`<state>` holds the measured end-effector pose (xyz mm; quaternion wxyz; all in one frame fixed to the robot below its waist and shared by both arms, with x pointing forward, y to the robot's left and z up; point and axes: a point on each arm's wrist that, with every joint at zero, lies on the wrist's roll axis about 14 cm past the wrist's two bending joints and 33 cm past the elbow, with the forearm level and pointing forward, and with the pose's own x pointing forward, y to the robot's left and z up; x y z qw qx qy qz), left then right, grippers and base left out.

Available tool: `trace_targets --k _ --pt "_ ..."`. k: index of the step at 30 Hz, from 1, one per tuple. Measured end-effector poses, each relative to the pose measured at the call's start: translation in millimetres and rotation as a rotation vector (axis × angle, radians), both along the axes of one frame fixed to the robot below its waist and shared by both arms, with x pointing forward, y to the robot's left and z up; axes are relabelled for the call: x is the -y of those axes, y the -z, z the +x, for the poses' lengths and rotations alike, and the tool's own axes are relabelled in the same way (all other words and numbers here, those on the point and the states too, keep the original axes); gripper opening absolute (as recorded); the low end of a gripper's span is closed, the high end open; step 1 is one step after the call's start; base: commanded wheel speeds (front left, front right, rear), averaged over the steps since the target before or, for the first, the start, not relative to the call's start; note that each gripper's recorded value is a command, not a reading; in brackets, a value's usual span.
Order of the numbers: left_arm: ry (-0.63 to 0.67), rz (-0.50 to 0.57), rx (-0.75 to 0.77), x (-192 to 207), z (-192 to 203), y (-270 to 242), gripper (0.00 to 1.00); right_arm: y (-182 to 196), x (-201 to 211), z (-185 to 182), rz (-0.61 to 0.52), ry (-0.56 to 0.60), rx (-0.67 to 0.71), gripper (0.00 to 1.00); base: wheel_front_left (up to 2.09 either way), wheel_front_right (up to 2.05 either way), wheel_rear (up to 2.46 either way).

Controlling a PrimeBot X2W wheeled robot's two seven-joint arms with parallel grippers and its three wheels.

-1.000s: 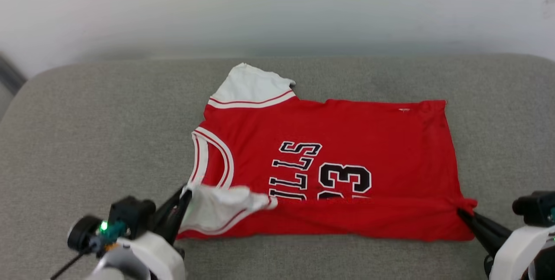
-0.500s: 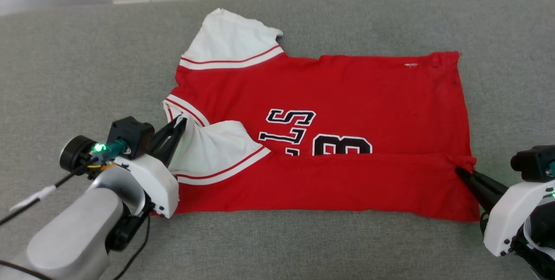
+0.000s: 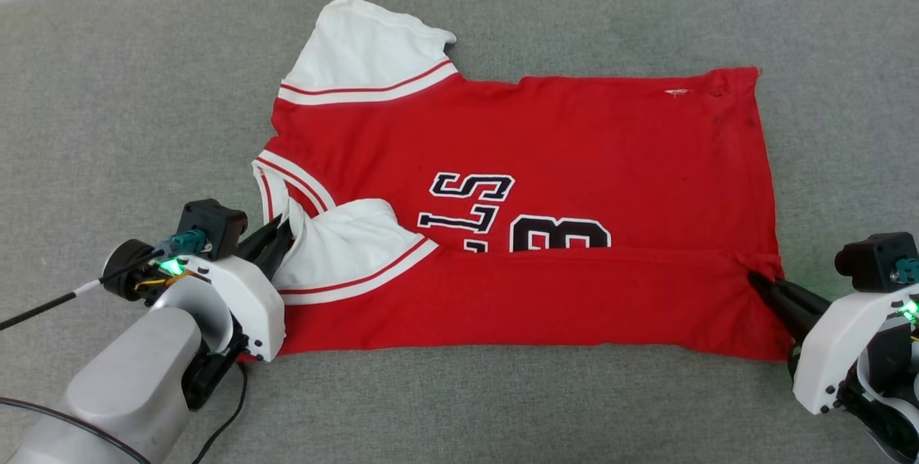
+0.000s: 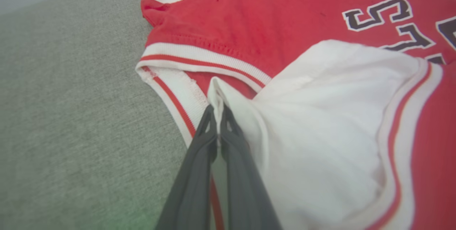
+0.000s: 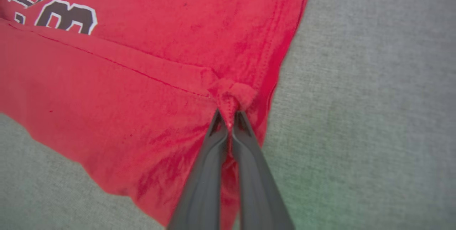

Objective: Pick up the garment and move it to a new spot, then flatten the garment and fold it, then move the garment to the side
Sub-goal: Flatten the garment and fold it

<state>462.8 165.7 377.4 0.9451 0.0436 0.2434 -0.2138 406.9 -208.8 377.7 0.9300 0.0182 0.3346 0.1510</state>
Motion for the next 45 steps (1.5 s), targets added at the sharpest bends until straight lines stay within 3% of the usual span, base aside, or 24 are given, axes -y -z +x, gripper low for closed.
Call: trace_targets --k 1,2,3,10,17,31,42,43,44,45 --pt "-0.004 -0.001 0.002 -0.6 0.0 -1.6 0.00 -2.1 0.1 -0.1 0.000 0.001 0.006 0.12 0.00 0.00 0.00" --pt "-0.006 -0.003 0.001 -1.1 -0.7 -2.8 0.36 -4.7 0.0 0.0 0.000 0.001 0.013 0.50 0.00 0.00 0.00" --pt "-0.010 0.001 -0.003 -2.6 -2.0 -3.7 1.00 -8.4 -0.3 0.8 0.002 0.001 0.027 1.00 0.00 0.00 0.00" --pt "-0.023 0.037 0.054 -19.6 4.3 -38.3 1.00 -39.2 -4.4 6.7 0.013 -0.006 0.132 1.00 0.00 0.00 0.00" --pt "0.041 0.087 0.003 -17.4 0.7 -68.5 1.00 -49.6 -7.3 1.7 0.005 -0.019 0.161 1.00 0.00 0.00 0.00" --pt "0.176 0.229 -0.544 -16.4 -58.3 -45.2 1.00 -49.3 -9.6 -3.7 0.007 -0.024 0.154 1.00 0.00 0.00 0.00" --pt "0.168 0.250 -0.773 -18.6 -81.4 -2.2 1.00 -43.7 -9.0 -1.6 0.002 -0.023 0.140 1.00 0.00 0.00 0.00" --pt "0.166 0.250 -0.785 -19.3 -82.9 0.6 0.74 -44.9 -8.8 -0.5 0.001 -0.023 0.143 1.00 0.00 0.00 0.00" --pt "0.166 0.250 -0.788 -19.3 -83.1 2.2 0.10 -46.7 -8.5 0.9 -0.001 -0.024 0.148 1.00 0.00 0.00 0.00" --pt "0.167 0.251 -0.788 -19.3 -83.2 2.7 0.00 -48.9 -8.3 2.3 -0.003 -0.026 0.154 1.00 0.00 0.00 0.00"
